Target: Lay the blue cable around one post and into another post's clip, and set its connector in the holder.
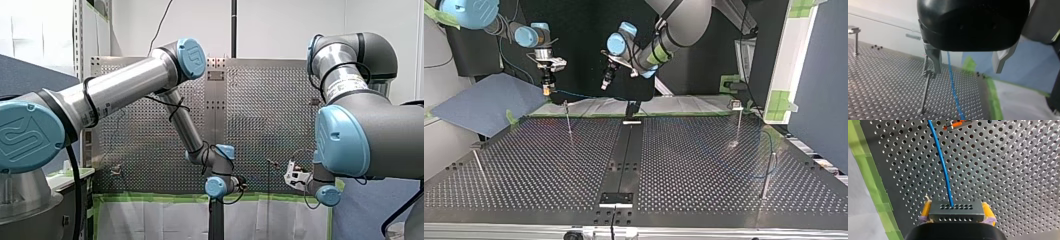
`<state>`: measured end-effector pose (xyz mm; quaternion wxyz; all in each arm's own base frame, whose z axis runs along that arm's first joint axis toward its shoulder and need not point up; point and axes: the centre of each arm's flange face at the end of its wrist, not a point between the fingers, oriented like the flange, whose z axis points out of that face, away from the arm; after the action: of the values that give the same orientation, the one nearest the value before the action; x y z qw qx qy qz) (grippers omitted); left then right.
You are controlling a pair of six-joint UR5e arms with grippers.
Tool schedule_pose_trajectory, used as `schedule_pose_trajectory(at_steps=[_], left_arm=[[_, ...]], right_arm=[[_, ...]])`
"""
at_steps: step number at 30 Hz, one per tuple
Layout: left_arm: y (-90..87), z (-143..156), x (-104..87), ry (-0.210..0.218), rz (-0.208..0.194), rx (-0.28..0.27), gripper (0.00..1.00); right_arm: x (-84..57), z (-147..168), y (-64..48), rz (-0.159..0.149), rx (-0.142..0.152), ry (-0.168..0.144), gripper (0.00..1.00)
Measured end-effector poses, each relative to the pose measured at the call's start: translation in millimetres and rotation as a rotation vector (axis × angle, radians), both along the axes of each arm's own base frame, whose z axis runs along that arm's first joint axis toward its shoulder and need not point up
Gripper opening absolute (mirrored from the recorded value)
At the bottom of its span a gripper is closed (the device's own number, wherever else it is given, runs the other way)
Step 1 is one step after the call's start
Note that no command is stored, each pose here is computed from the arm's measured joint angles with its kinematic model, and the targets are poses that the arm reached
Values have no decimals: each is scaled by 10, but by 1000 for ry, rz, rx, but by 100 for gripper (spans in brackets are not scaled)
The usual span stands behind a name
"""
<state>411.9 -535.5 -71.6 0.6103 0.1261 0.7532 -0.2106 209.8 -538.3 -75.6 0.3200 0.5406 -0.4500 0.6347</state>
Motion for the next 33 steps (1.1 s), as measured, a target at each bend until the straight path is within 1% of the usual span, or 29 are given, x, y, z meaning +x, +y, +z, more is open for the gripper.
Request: schedule_pose_trajectory(at_steps=[4, 7, 11, 16, 21, 24, 28, 33], left_arm=[[4, 34, 69, -23, 36, -13, 99], [37, 22, 106, -27, 64, -11, 99], [63, -66, 131, -17, 94, 5, 99], [39, -246, 115, 5, 126, 36, 99], [26, -383, 155, 16, 164, 57, 99], [7, -376, 206, 15, 187, 62, 99], [-23, -295, 333, -1, 228, 55, 99], [-17, -235, 419, -16, 275, 53, 99]], right_arm=[[3, 1, -1, 0, -1, 0, 0], [3, 1, 0, 0, -1, 0, 0], [4, 0, 2, 1, 0, 1, 0], [4, -2, 4, 0, 1, 4, 0], [9, -4, 8, 2, 2, 8, 0], [7, -6, 9, 2, 2, 10, 0], [6, -8, 11, 1, 3, 13, 0], [9, -8, 12, 3, 3, 14, 0]])
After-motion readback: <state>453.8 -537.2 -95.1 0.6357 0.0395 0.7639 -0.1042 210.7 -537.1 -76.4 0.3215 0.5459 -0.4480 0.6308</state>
